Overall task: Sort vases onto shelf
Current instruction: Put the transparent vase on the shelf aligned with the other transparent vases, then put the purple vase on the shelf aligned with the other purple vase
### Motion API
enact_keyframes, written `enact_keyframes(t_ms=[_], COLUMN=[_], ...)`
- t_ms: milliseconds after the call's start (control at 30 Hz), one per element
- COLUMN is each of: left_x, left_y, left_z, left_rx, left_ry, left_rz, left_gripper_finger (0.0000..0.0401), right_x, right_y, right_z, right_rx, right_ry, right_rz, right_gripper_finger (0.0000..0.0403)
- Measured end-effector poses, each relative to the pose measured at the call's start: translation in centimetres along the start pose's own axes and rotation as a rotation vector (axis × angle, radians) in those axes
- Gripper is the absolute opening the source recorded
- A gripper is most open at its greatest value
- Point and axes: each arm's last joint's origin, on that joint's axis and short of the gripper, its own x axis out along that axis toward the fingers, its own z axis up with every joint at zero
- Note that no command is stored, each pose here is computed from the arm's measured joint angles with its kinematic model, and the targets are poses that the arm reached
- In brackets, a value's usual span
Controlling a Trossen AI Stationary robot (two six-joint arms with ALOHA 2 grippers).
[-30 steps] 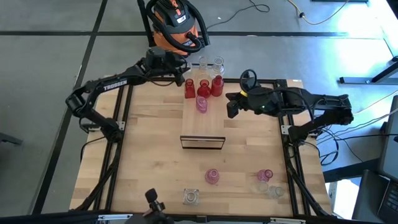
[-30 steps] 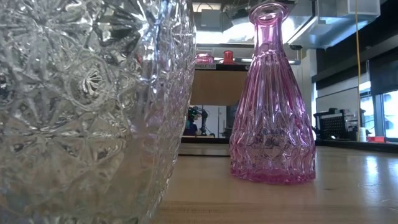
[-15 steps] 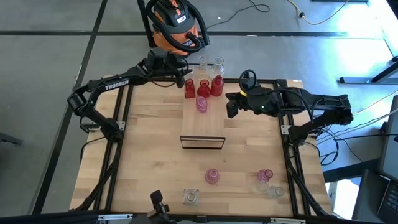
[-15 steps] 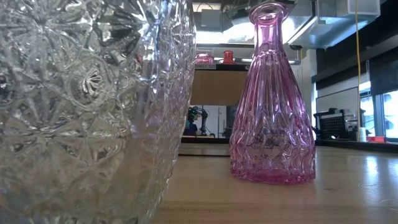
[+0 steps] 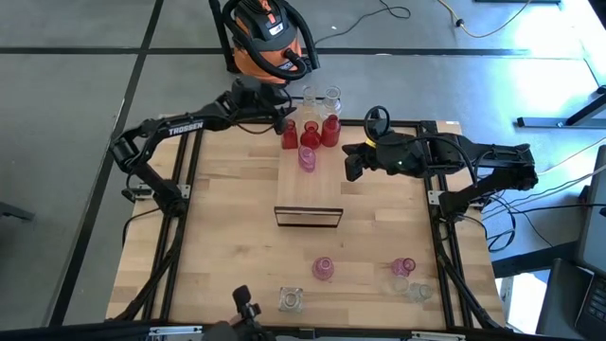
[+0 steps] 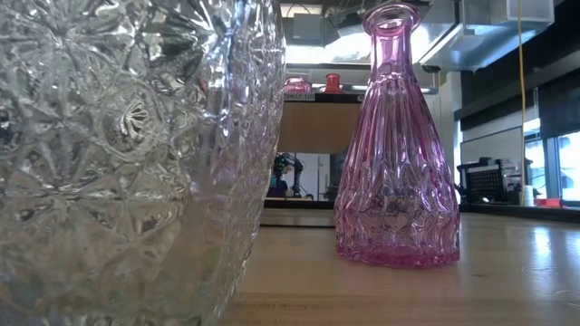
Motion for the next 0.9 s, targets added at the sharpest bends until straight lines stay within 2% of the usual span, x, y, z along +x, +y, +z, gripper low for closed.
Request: enact_keyframes(t_ms=[400, 900], left_x=[-0.1, -0.4], left_y=[0.1, 0.1], left_z=[0.2, 1.2], left_rx=[-0.015, -0.090], left_ry=[-0.027, -0.121], left_rz=[-0.042, -0.080], left_gripper_finger=[0.0147, 0.0147], right_x=[0.0, 0.0], right_y=[0.0, 0.0], right_z=[0.0, 0.0], right_rx=[0.002, 0.002], right_ry=[0.001, 0.006], right_rz=[0.000, 0.005], right_gripper_finger=[0.0001, 0.0001])
